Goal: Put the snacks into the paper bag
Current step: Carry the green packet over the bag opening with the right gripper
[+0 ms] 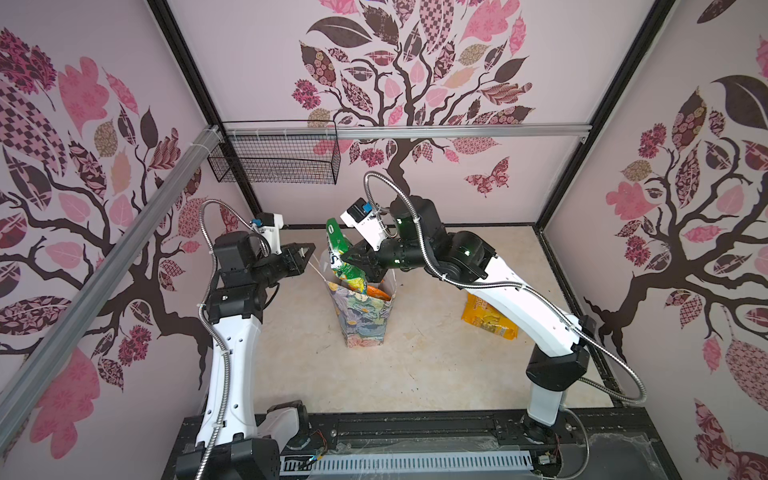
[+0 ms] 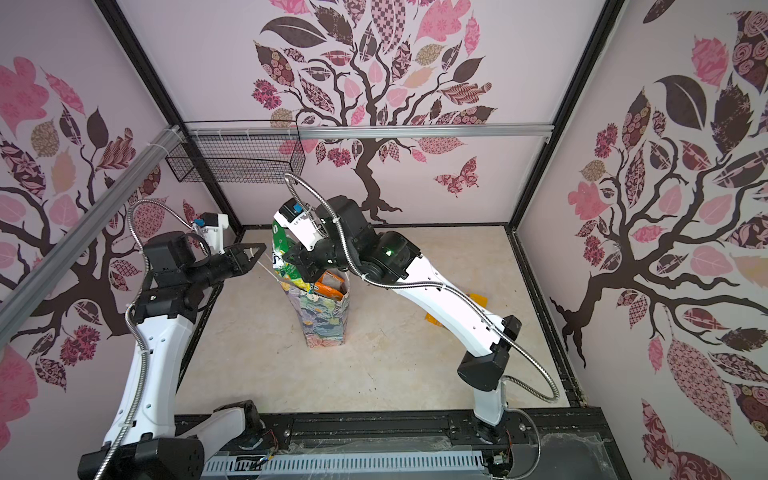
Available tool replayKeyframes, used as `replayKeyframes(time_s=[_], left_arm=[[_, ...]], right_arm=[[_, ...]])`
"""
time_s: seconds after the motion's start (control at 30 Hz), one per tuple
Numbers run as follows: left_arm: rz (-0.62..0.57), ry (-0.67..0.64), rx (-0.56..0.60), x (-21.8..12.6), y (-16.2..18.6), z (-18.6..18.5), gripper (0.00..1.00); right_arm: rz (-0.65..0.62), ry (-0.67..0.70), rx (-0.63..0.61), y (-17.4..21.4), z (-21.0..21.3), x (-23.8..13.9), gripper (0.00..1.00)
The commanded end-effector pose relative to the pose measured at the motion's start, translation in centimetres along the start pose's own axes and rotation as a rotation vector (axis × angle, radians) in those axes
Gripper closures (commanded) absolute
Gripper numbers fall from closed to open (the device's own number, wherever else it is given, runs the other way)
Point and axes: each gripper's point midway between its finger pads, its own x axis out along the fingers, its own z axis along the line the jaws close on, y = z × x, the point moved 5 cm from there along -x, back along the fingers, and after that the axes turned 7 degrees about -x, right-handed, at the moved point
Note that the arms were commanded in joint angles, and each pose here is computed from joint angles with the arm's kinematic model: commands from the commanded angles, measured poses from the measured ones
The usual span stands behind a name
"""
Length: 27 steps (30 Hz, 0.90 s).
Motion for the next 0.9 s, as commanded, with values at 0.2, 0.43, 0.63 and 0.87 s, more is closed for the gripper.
replayKeyframes(time_s=[0.2, 0.43, 0.63, 0.87], left_arm=[[-0.068, 0.027, 0.062, -0.4, -1.1, -0.5, 1.0], [-0.078, 0.019, 0.069, -0.7, -1.2, -0.5, 1.0], [-0.092, 0.018, 0.073, -0.9, -1.3, -0.5, 1.0], [-0.092, 0.024, 0.07, -0.9, -1.3, -0.6, 1.0]], right_arm=[[0.008, 0.243, -0.034, -0.3, -3.7, -0.1, 1.0], [0.04, 0.401, -0.039, 0.5, -5.5, -0.7, 1.0], [0.068, 0.476, -0.044, 1.3, -6.5, -0.6, 1.0], [0.107, 0.549, -0.065, 1.9, -7.4, -0.7, 1.0]])
